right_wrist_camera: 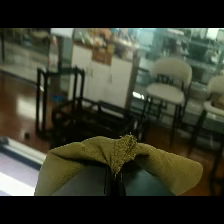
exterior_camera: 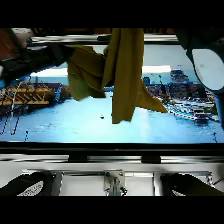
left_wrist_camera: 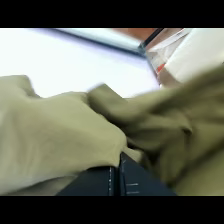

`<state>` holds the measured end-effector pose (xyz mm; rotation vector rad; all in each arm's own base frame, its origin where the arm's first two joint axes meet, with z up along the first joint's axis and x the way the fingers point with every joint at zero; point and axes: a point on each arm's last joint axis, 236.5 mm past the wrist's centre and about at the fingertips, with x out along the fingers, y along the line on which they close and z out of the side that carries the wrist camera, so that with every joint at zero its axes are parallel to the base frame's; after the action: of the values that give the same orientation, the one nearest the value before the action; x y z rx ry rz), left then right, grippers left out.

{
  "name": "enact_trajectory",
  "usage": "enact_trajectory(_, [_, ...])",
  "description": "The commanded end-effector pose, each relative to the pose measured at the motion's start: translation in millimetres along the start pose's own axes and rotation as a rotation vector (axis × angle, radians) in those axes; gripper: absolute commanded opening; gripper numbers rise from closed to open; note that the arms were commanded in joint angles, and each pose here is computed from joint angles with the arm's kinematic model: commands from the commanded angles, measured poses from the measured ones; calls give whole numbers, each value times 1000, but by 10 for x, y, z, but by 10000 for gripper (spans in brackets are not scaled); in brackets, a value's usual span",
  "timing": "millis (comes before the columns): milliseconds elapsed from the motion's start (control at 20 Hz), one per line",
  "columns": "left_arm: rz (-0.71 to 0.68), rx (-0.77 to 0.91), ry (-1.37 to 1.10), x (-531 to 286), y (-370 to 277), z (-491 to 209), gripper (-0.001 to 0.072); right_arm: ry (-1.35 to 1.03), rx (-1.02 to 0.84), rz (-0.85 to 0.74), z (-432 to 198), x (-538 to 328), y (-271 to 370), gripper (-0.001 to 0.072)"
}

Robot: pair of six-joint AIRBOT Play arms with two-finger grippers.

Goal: Fold the shirts.

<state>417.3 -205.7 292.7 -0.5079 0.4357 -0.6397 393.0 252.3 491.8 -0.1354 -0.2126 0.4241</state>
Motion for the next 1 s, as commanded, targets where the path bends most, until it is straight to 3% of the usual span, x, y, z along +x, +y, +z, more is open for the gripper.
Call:
enact_trajectory(0, [154,9,168,-456,73,-518,46,-119,196,37,293,-23,57,71])
enact_trajectory(100, [176,-105,350,-366,151,-1314,46,-46,212,17,117,-7,29,71])
enact_trajectory(250, [52,-226,479,16,-204,-2436,47,125,213,-38,-298,-24,-58,71])
enact_trajectory(450, [-6,-360,449,620,-600,-3162,49,472,201,-107,-1086,-275,-132,71])
enact_trajectory(600, [14,-346,562,908,-676,-3653,68,654,139,-132,-1446,-510,-186,71])
enact_trajectory(650, [2,-311,597,959,-707,-3712,263,699,117,-136,-1526,-578,-201,71])
enact_trajectory(700, [-15,-285,627,975,-737,-3693,572,737,97,-137,-1592,-638,-214,71])
enact_trajectory(750, [-34,-254,647,964,-739,-3616,682,777,79,-138,-1658,-702,-225,71])
enact_trajectory(950, [-101,-47,631,787,-419,-2817,661,879,66,-47,-1778,-916,-54,71])
